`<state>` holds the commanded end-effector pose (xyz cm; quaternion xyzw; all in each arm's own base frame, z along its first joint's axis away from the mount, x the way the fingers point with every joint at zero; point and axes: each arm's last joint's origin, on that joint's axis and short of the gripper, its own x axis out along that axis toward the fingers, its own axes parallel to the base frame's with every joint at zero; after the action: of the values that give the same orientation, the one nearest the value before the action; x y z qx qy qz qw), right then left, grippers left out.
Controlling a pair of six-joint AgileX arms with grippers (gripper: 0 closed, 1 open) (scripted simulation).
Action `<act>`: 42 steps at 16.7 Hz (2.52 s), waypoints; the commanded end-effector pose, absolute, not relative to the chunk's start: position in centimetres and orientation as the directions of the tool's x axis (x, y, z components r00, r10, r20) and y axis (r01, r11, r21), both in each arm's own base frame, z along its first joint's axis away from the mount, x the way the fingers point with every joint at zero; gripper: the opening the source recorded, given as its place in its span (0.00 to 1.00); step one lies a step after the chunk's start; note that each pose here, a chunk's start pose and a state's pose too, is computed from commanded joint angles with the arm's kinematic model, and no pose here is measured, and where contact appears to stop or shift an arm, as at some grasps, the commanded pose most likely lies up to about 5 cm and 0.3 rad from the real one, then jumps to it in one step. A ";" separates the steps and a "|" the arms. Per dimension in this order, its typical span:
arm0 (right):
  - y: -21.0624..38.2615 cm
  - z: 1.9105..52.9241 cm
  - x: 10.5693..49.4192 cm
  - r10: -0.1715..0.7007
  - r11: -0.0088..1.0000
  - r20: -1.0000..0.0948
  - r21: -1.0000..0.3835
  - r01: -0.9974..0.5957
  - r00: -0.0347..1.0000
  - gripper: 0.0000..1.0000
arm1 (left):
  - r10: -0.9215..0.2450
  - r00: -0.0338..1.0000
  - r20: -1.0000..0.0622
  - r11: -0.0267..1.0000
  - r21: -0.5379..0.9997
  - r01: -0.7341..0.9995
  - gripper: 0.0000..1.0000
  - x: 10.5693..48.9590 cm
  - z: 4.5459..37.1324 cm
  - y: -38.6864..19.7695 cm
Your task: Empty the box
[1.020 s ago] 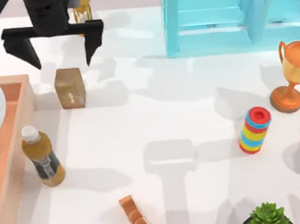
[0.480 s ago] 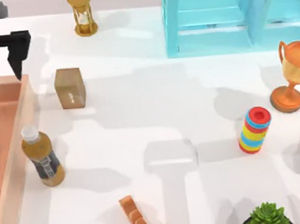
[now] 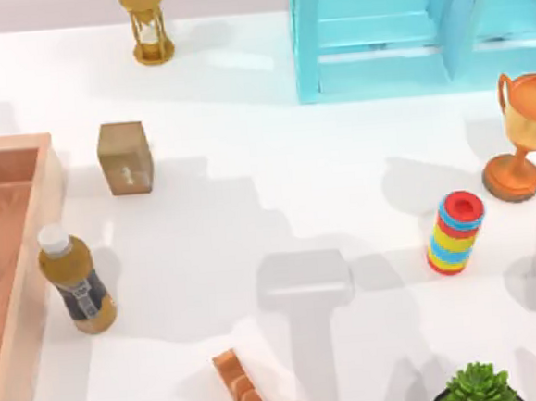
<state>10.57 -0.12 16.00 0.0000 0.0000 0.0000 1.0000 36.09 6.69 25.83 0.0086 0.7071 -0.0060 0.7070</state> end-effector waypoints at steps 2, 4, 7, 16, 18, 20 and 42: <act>-0.1 16.0 10.6 0.000 1.000 0.000 0.000 0.000 1.000 1.00 | 0.004 0.000 -1.000 1.000 0.004 0.021 1.00 36.1 25.8 6.7; -0.1 16.0 10.6 0.000 1.000 0.000 0.000 0.000 1.000 1.00 | 0.003 -0.004 -1.000 1.000 0.003 0.024 1.00 36.2 25.8 6.5; -0.1 16.0 10.6 0.000 1.000 0.000 0.000 0.000 1.000 1.00 | 0.003 -0.002 -1.000 1.000 0.003 0.021 1.00 36.3 24.8 6.6; -0.1 16.0 10.6 0.000 1.000 0.000 0.000 0.000 1.000 1.00 | 0.004 0.000 -1.000 1.000 0.004 0.020 1.00 36.1 16.1 6.7; -0.1 16.0 10.6 0.000 1.000 0.000 0.000 0.000 1.000 1.00 | 0.004 0.000 -1.000 1.000 0.004 0.021 1.00 36.1 15.8 6.7; -0.1 16.0 10.6 0.000 1.000 0.000 0.000 0.000 1.000 1.00 | 0.004 0.000 -1.000 1.000 0.004 0.021 1.00 36.1 15.8 6.7; -0.1 16.0 10.6 0.000 1.000 0.000 0.000 0.000 1.000 1.00 | 0.004 0.004 -1.000 1.000 0.004 0.023 0.00 36.1 16.0 6.7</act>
<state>10.57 -0.12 16.00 0.0000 0.0000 0.0000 1.0000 36.09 6.68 15.98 0.0097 0.7056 -0.0066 0.7085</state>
